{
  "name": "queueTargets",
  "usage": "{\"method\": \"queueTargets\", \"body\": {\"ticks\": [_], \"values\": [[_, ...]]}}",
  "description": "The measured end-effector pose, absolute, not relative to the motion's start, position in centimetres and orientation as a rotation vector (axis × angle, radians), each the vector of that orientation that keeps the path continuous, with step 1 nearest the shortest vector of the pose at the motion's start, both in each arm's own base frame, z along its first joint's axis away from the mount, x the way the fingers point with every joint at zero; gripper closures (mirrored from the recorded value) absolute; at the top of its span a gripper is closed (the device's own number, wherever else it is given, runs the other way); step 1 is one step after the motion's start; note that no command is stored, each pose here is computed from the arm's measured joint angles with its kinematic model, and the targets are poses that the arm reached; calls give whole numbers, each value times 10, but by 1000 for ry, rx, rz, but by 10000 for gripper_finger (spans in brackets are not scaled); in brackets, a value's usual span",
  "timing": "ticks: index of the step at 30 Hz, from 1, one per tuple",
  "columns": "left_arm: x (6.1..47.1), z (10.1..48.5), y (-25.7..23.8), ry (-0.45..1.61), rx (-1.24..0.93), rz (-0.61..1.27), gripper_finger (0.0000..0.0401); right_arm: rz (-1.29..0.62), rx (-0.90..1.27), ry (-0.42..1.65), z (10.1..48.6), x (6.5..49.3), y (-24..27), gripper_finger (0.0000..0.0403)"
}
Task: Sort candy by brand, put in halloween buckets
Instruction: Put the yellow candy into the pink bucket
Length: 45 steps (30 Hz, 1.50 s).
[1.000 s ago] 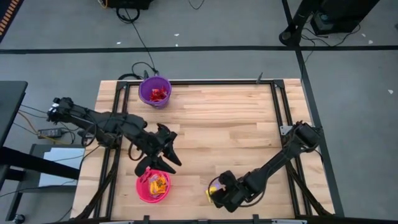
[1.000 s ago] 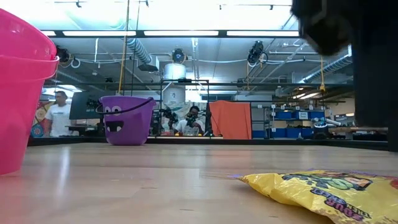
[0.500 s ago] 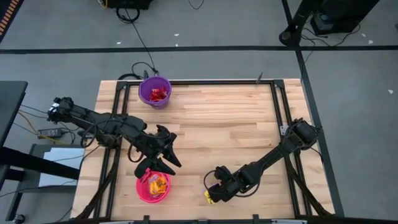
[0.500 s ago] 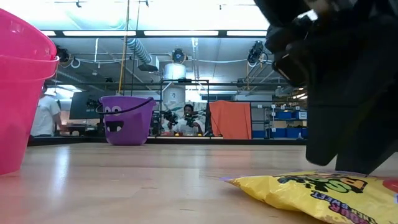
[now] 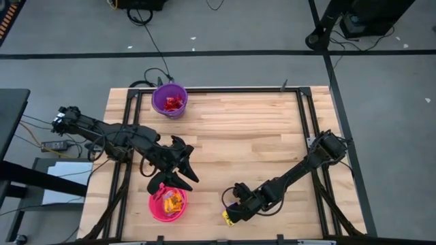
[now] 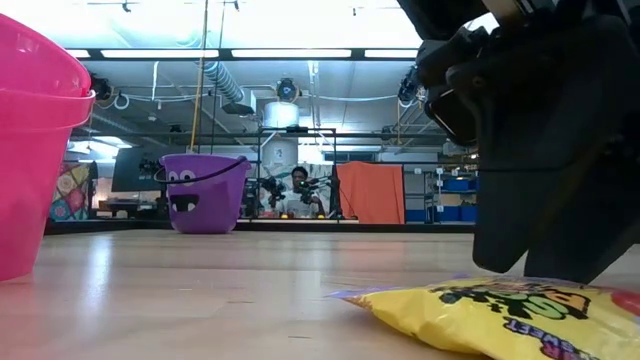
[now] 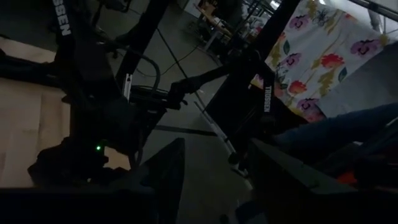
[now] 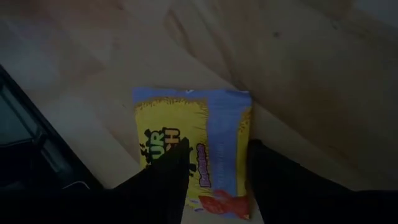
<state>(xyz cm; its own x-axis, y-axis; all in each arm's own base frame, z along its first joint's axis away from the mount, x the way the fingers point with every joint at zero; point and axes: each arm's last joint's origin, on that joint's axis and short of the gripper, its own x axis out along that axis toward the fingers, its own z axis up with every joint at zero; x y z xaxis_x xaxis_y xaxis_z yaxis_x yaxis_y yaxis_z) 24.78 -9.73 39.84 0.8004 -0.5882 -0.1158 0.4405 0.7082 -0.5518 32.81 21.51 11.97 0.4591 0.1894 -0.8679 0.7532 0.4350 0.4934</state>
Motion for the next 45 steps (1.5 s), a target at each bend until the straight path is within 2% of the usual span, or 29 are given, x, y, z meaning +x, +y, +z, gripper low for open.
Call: {"method": "queueTargets", "body": {"ticks": [2,4,8,9,15,20,28,33,40,45], "values": [[247,399,-97,290,-532,-582,219,-448,1095,1065,119,329,215,243],[246,400,-97,285,-533,-583,219,-445,1086,1080,118,328,215,270],[246,401,-97,274,-536,-586,219,-408,1057,1103,117,328,216,369],[246,402,-97,268,-537,-588,219,-396,1052,1100,117,328,217,383],[246,402,-97,270,-540,-588,219,-414,1049,1087,118,327,217,395],[246,402,-97,271,-540,-593,219,-453,1026,989,133,324,212,399],[246,402,-97,271,-536,-600,219,-609,911,631,223,305,186,401],[246,402,-97,261,-520,-587,219,-632,819,420,286,293,170,402],[249,402,-94,228,-479,-496,219,-636,656,249,343,292,156,402],[261,393,-85,240,-477,-374,219,-613,565,201,365,302,149,402]]}}
